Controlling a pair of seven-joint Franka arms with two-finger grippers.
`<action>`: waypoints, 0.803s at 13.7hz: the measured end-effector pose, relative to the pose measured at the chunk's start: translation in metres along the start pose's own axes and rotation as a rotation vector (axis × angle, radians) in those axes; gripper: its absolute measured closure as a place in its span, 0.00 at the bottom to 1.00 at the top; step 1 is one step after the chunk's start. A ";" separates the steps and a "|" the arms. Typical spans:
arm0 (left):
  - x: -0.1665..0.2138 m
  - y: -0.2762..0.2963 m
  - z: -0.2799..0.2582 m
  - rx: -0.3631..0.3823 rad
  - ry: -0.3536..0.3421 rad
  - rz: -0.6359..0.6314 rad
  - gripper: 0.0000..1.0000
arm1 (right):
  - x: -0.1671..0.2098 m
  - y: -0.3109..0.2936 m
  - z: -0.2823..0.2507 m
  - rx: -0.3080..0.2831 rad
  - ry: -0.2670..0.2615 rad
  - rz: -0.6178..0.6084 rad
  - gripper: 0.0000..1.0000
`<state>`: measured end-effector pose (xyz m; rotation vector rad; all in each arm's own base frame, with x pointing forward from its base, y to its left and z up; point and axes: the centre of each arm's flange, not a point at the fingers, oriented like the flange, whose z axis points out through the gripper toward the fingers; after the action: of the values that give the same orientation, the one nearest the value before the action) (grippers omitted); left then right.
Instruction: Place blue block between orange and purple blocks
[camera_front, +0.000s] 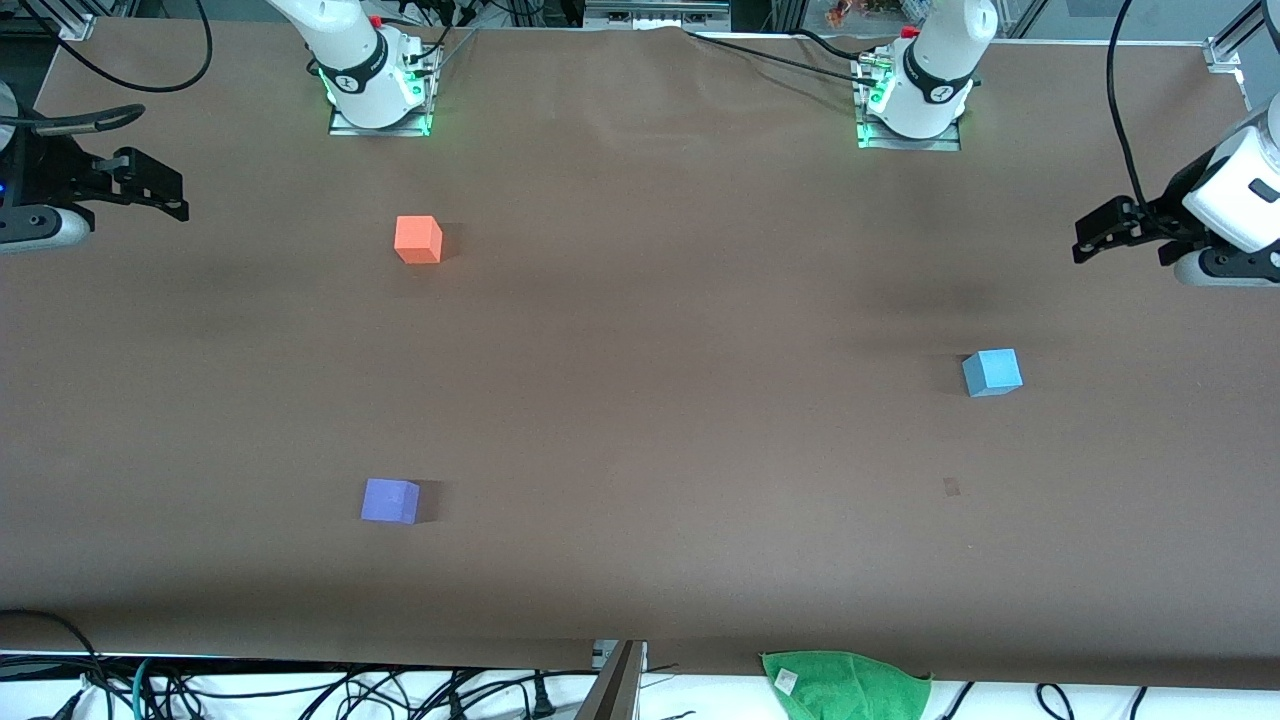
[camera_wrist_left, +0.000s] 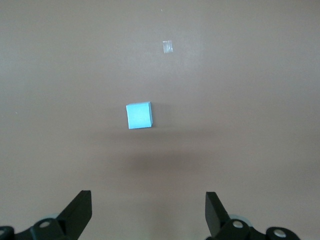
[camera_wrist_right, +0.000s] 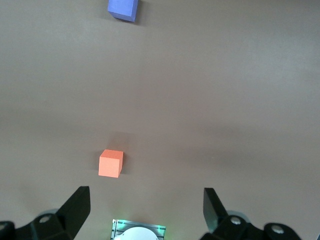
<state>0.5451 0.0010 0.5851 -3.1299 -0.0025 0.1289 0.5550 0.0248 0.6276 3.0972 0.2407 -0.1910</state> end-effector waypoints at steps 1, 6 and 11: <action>-0.001 0.001 -0.002 0.000 -0.003 0.003 0.00 | 0.000 0.000 0.000 0.000 0.000 0.000 0.00; -0.001 0.008 -0.004 0.001 -0.002 0.013 0.00 | 0.000 0.000 0.000 0.000 0.000 0.000 0.00; -0.001 0.013 -0.003 0.002 -0.004 0.020 0.00 | 0.000 0.000 0.000 0.000 0.000 0.000 0.00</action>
<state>0.5445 -0.0116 0.5881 -3.1285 0.0285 0.1354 0.5550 0.0248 0.6276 3.0972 0.2406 -0.1910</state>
